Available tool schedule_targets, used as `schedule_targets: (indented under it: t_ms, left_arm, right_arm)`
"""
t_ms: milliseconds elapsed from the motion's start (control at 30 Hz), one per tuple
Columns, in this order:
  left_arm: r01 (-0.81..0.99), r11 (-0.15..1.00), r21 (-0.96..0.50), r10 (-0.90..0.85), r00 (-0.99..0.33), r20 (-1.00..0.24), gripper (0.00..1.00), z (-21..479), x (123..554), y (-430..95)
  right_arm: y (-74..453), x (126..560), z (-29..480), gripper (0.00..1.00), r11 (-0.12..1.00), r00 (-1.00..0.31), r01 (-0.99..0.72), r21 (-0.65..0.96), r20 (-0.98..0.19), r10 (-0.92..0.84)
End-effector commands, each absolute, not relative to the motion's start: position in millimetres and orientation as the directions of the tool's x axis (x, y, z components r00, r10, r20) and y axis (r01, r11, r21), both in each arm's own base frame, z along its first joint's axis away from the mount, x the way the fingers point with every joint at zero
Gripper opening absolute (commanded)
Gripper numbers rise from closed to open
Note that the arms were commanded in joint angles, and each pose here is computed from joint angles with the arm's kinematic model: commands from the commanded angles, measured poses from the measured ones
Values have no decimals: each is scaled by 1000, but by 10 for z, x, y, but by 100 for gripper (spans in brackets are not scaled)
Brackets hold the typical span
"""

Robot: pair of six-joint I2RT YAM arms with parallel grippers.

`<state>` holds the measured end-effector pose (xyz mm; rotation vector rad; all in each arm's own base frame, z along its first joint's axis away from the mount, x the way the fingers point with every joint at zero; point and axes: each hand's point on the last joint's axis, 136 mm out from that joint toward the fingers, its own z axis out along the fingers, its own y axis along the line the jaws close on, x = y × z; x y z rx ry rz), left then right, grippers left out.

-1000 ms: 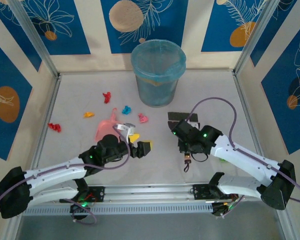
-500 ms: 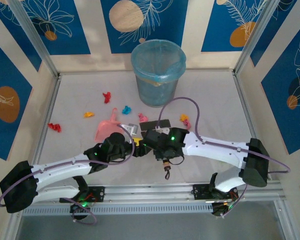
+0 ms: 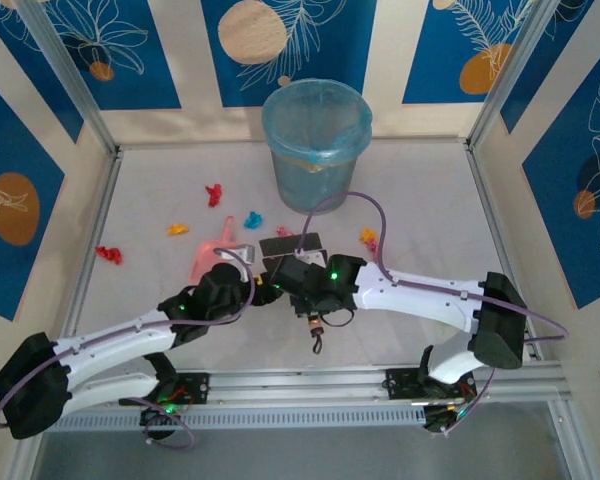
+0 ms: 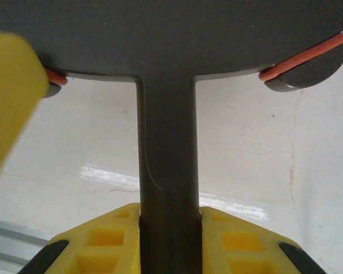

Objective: Sweep away the paper scraps from the table

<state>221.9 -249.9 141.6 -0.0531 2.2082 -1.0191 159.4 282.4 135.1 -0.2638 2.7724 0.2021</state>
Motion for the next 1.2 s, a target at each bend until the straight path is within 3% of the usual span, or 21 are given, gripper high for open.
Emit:
schedule_targets:
  t_ms: [0, 300, 700, 933, 1167]
  left_arm:
    - [205, 633, -746, -387, -752, -534, 73, 1468, 2278, -2416]
    - [140, 539, -831, -430, -802, -414, 63, 1371, 2333, -2446]
    - [65, 492, -868, -483, -810, -334, 21, 1264, 2406, -2362]
    - [-49, 517, -855, -560, -774, -295, 4, 1189, 2423, -2157]
    - [-125, 470, -874, -653, -715, -249, 0, 1244, 2403, -1946]
  right_arm:
    - [3025, 1646, 1439, 0, 958, -907, -242, 152, -387, -168]
    - [3205, 1627, 1360, 0, 942, -899, -280, 186, -394, -190]
    - [3383, 1575, 1307, 0, 916, -885, -344, 204, -396, -244]
    - [3449, 1551, 1307, 0, 903, -869, -377, 205, -417, -268]
    - [3457, 1579, 1389, 35, 899, -852, -377, 221, -463, -243]
